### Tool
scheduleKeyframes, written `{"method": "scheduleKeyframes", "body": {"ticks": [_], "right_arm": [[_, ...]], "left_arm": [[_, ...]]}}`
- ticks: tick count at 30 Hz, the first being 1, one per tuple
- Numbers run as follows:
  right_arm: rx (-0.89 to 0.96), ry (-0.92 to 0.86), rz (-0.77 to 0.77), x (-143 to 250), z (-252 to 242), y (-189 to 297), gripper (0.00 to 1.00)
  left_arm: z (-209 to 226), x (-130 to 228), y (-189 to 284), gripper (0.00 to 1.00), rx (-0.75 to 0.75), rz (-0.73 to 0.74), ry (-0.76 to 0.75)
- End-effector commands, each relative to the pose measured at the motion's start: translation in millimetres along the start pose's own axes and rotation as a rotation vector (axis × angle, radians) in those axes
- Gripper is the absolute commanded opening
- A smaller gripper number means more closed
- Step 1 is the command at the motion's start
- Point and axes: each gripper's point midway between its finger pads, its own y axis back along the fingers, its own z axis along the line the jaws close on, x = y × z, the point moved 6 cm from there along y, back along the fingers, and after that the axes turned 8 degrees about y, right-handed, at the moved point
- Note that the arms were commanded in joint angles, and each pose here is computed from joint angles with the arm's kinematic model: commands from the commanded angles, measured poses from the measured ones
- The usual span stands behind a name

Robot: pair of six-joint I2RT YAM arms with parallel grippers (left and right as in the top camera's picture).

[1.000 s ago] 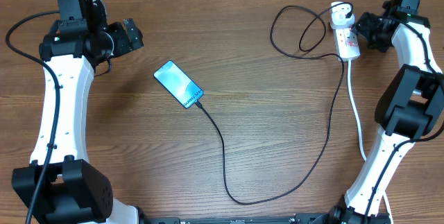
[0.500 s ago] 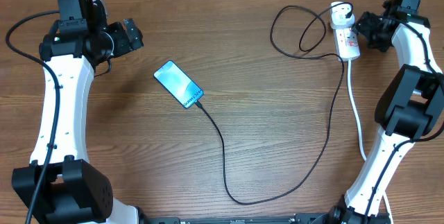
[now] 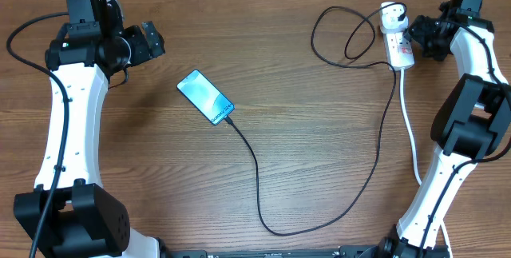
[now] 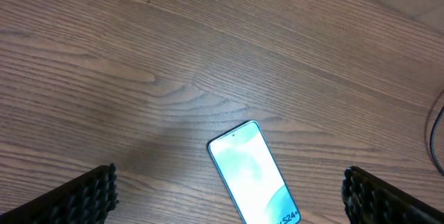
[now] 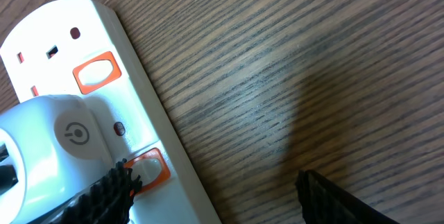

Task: Plug charger to phone and switch on socket

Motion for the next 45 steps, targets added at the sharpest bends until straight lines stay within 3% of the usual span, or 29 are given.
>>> {"method": "scheduleKeyframes", "body": {"ticks": [1,25,38,45], "right_arm": [[0.005,0.000,0.024,7,-1,-18,0.75],[0.016,-0.009,0.108,25,-4,-30,0.76],[0.014,-0.022,-0.053,-23,-11,39,0.82],[0.014,-0.027,-0.080,-28,-15,42,0.81]], "left_arm": [[3,-2,-1,0.99,-0.012,-0.004,-0.008],[3,-2,-1,1.00,-0.012,-0.005,-0.008],[3,-2,-1,1.00,-0.012,-0.004,-0.008],[3,-2,-1,1.00,-0.012,-0.004,-0.008]]}}
